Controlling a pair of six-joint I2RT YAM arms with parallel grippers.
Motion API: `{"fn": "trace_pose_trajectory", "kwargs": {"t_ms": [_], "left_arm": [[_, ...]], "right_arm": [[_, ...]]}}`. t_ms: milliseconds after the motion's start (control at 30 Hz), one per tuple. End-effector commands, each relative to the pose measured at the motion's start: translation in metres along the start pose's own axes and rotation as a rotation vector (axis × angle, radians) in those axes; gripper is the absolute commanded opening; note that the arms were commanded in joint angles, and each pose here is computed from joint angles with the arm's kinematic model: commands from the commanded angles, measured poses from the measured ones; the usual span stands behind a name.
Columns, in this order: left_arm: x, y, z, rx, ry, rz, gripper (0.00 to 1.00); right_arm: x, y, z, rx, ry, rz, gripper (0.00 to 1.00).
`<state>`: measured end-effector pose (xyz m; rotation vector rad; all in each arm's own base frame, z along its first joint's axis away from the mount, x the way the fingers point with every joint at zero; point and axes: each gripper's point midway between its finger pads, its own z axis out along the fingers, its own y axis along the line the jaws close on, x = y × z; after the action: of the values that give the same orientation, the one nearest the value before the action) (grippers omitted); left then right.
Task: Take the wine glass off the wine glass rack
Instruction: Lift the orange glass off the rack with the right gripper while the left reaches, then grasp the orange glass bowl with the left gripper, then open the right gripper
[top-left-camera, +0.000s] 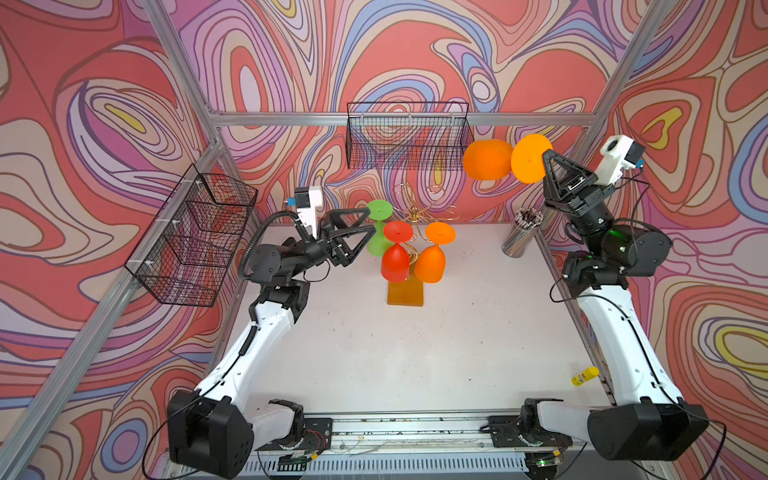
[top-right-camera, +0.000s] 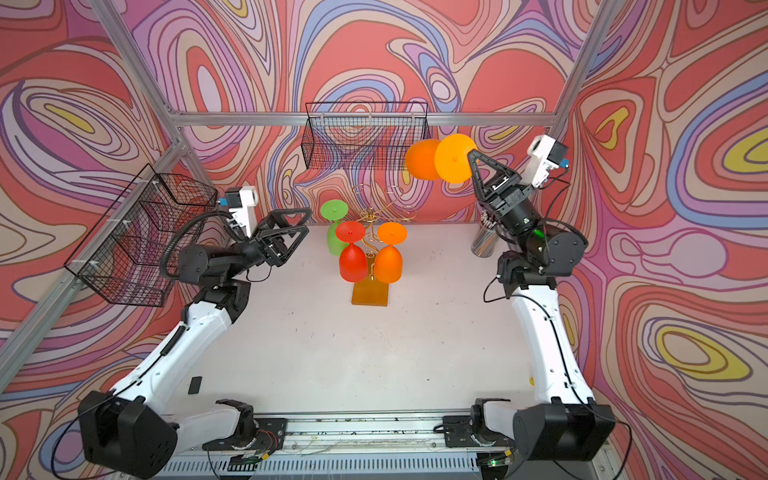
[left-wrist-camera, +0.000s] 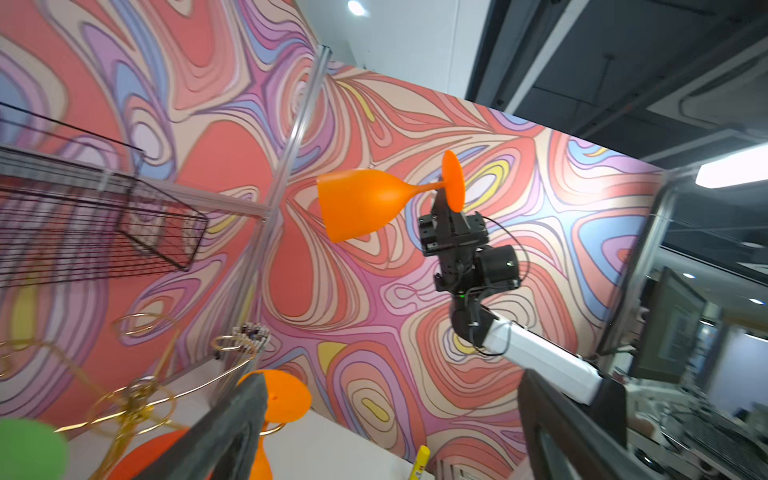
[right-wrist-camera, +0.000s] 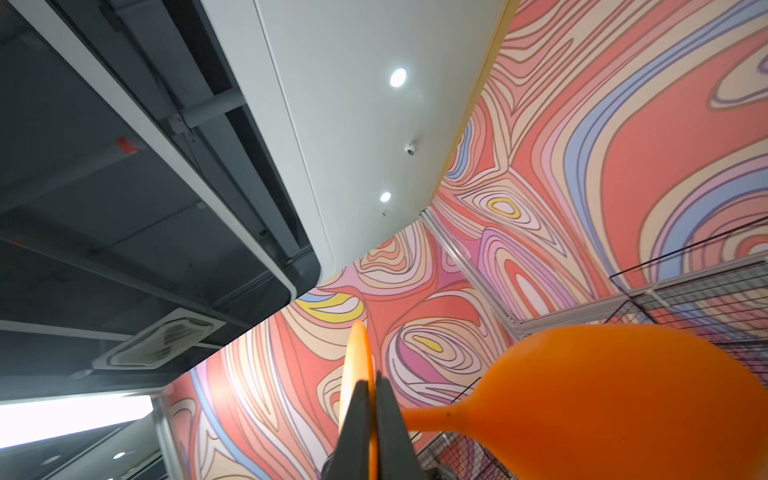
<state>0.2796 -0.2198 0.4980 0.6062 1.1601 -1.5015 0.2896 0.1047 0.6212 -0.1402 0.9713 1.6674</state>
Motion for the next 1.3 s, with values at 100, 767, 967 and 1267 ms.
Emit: {"fn": "trace_pose_trajectory", "kwargs": {"t_ms": [100,767,967,1267], "left_arm": [[0.002,-0.029,0.042,0.264,0.071,0.004,0.90],[0.009,0.006,0.066,0.290,0.035,-0.022,0.92],[0.008,-0.008,0.068,0.320,0.041,0.002,0.89],[0.009,-0.024,0.064,0.336,0.038,0.038,0.79]], "right_arm": [[0.042,0.063,0.015,-0.241,0.156,0.013,0.00],[0.087,0.039,0.016,-0.293,0.232,0.185,0.00],[0.090,0.026,0.016,-0.284,0.222,0.213,0.00],[0.093,0.012,0.017,-0.290,0.216,0.257,0.00]]}}
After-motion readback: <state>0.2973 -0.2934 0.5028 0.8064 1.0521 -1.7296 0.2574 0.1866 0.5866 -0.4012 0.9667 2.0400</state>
